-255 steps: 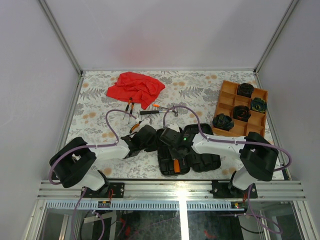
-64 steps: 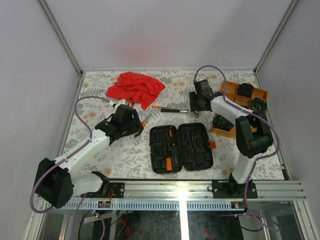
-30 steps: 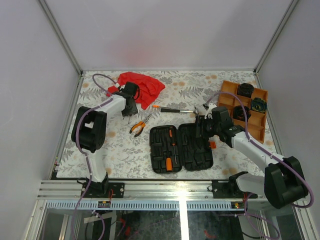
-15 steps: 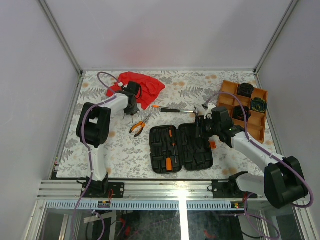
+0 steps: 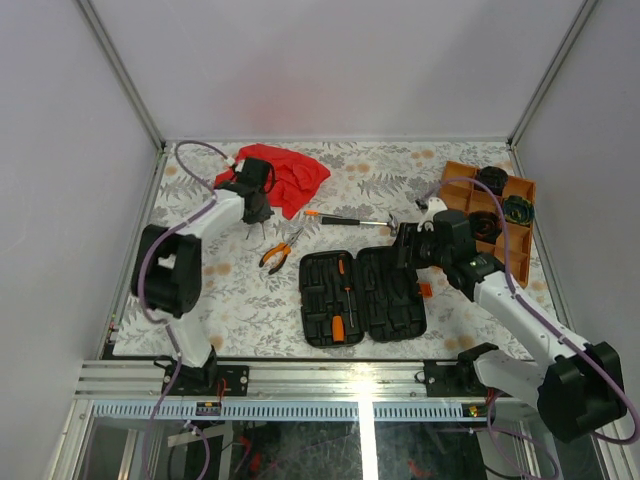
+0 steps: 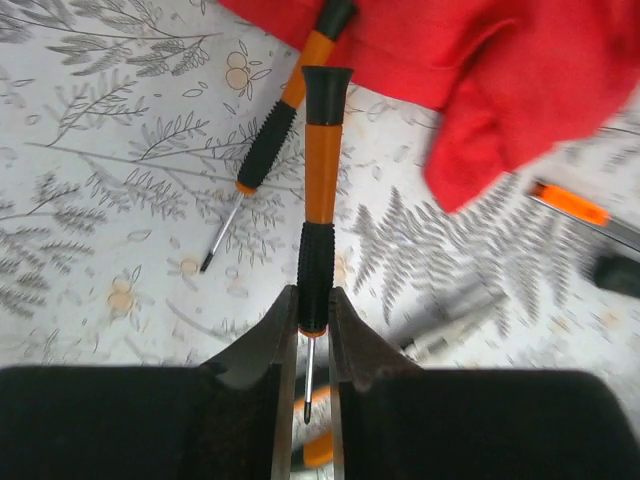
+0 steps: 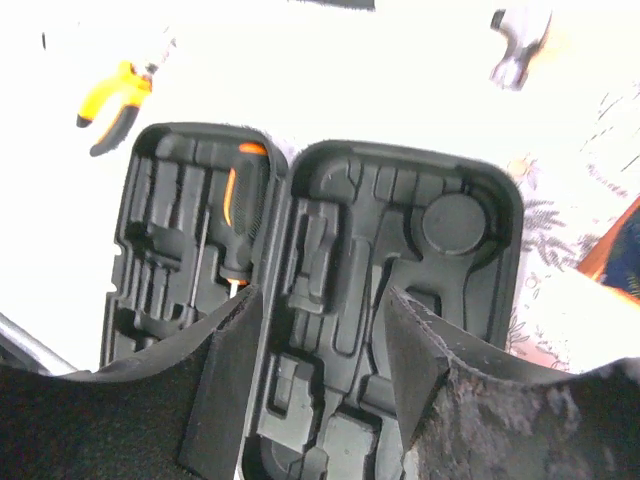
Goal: Sort the tools into containers
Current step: Pick up the screwdriver from the center of the board, then place the screwdriver in the storage box.
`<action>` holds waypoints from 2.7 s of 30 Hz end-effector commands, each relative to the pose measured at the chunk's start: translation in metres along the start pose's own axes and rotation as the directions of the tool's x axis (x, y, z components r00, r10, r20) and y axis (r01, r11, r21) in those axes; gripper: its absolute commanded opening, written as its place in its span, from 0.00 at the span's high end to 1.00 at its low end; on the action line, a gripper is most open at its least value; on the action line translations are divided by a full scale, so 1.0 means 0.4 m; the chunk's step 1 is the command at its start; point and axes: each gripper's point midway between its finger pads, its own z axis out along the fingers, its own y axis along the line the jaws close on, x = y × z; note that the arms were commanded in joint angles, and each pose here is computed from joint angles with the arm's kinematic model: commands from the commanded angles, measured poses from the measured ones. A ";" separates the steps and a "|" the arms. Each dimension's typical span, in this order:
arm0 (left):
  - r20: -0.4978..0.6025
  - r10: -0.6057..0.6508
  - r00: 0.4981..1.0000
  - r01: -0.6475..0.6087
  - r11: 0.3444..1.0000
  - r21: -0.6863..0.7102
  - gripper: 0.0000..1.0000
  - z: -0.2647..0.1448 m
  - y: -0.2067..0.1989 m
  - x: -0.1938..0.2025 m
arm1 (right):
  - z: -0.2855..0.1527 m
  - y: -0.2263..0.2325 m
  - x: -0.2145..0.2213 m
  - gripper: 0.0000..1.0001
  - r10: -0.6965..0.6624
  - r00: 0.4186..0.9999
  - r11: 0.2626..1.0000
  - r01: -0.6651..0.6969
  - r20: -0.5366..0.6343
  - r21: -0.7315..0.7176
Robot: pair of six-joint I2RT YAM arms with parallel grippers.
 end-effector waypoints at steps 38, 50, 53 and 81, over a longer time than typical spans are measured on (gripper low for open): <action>0.209 -0.075 0.975 -0.194 0.165 0.967 1.00 -0.778 -0.400 0.184 | -0.147 0.486 -0.297 0.52 0.203 0.913 0.863 0.003 0.353 -0.505; 0.201 -0.069 0.977 -0.188 0.153 0.970 1.00 -0.772 -0.410 0.207 | -0.089 0.480 -0.261 0.73 0.187 0.944 0.874 -0.033 0.272 -0.484; 0.199 -0.062 0.978 -0.188 0.158 0.970 1.00 -0.766 -0.411 0.211 | -0.091 0.474 -0.263 0.82 0.188 0.941 0.879 -0.033 0.283 -0.475; 0.013 -0.063 0.998 0.034 0.685 0.727 0.53 -0.418 -0.153 0.389 | -0.015 0.239 -0.146 0.99 0.025 0.970 0.999 -0.013 0.242 -0.051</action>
